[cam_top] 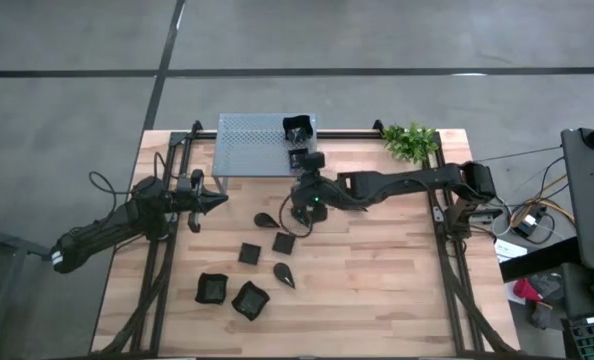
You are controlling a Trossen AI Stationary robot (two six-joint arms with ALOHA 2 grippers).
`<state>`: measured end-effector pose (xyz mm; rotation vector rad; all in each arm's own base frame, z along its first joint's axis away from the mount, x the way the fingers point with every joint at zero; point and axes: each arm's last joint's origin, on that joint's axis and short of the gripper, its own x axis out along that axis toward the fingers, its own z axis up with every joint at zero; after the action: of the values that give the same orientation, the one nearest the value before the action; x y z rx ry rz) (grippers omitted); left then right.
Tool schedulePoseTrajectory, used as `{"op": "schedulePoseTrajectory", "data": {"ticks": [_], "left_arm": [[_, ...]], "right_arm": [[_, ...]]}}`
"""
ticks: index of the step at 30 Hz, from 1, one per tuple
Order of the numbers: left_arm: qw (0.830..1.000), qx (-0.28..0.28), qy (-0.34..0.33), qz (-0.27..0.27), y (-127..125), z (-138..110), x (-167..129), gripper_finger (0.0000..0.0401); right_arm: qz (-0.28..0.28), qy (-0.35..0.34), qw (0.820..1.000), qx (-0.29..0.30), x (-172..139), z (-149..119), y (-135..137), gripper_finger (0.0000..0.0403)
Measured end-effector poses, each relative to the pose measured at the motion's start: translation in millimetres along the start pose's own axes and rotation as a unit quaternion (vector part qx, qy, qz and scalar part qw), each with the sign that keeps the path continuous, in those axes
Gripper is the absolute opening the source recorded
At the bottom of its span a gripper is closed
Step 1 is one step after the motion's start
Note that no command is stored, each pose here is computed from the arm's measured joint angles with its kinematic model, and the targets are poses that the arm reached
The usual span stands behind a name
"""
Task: Pick & Place Mini shaped plates
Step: Stack the black square plate on top of the other black square plate on the shelf
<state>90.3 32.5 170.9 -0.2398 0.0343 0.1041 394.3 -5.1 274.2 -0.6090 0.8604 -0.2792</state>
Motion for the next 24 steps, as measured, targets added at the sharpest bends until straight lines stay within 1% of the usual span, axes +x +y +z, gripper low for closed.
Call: {"op": "schedulePoseTrajectory", "data": {"ticks": [4,7,9,11,13,15,18,24], "left_arm": [[1.0,0.0,0.0,0.0,0.0,0.0,0.0,0.0003],[1.0,0.0,0.0,0.0,0.0,0.0,0.0,0.0003],[1.0,0.0,0.0,0.0,0.0,0.0,0.0,0.0003],[1.0,0.0,0.0,0.0,0.0,0.0,0.0,0.0003],[1.0,0.0,0.0,0.0,0.0,-0.1,0.0,0.0003],[1.0,0.0,0.0,0.0,0.0,0.0,0.0,0.0003],[1.0,0.0,0.0,0.0,0.0,0.1,0.0,0.0003],[1.0,0.0,0.0,0.0,0.0,0.0,0.0,0.0003]], "right_arm": [[0.072,-0.036,0.995,0.05,-7.8,7.8,16.1,0.0069],[0.108,-0.057,0.989,0.085,-13.1,13.5,24.8,0.0065],[0.13,-0.072,0.984,0.094,-16.7,17.4,30.3,0.0063],[0.151,-0.087,0.981,0.089,-20.4,20.7,36.2,0.0064],[0.159,-0.102,0.978,0.092,-23.4,24.0,42.3,0.0065],[0.164,-0.113,0.973,0.117,-25.2,27.9,47.3,0.0065],[0.175,-0.112,0.967,0.146,-26.1,30.2,54.4,0.0062],[0.193,-0.102,0.965,0.145,-19.7,32.6,78.4,0.0061]]}}
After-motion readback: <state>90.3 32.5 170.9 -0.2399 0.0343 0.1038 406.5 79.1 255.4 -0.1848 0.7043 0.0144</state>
